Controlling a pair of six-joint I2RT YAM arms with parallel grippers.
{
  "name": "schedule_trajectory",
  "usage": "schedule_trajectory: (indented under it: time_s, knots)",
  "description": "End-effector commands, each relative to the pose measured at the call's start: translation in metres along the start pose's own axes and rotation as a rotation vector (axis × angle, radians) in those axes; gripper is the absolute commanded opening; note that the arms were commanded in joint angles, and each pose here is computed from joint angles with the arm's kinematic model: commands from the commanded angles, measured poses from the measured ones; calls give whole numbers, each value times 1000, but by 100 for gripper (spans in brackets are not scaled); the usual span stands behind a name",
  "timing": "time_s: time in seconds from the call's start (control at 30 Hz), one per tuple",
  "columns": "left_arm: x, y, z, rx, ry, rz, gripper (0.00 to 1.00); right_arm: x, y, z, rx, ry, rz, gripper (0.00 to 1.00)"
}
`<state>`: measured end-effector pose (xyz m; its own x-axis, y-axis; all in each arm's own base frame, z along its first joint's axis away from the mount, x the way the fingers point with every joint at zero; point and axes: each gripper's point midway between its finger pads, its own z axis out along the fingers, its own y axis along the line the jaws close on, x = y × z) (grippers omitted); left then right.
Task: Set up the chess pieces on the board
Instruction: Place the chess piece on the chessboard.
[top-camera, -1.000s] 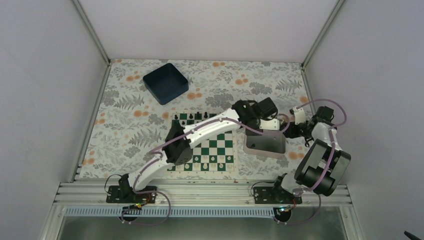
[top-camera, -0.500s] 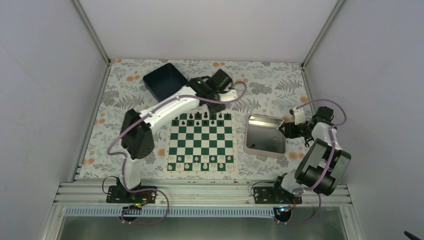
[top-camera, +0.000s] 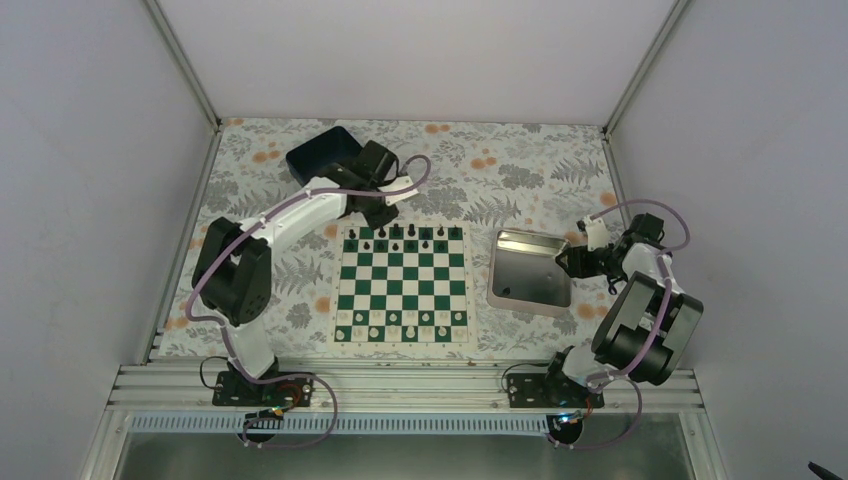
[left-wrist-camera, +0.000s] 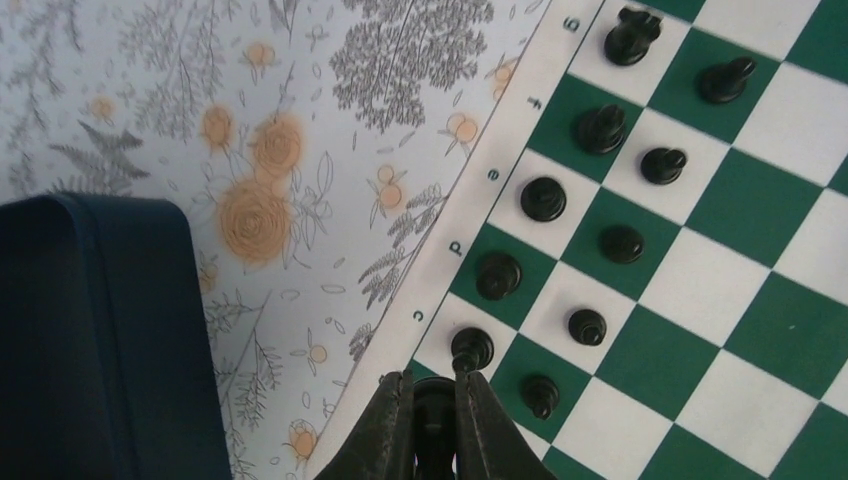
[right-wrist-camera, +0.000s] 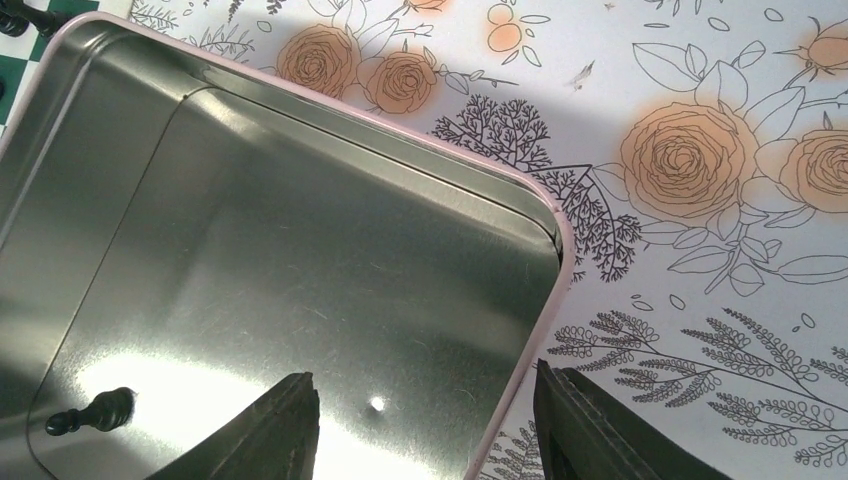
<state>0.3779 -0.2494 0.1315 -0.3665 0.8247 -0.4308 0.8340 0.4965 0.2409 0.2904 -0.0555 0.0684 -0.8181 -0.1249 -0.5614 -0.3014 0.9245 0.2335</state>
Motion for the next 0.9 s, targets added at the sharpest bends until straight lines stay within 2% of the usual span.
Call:
schedule_trajectory:
  time_s: [0.0,0.4,0.87]
  knots:
    - [5,14,11,20,-56,-37,5,1,2,3,-15,8,-8,57]
    - [47,14,46,81,3,-81,4,6,1,7,-16,24,2,57]
    - [79,9,67,121,45,-120,4,8,1,9,-24,30,5,57]
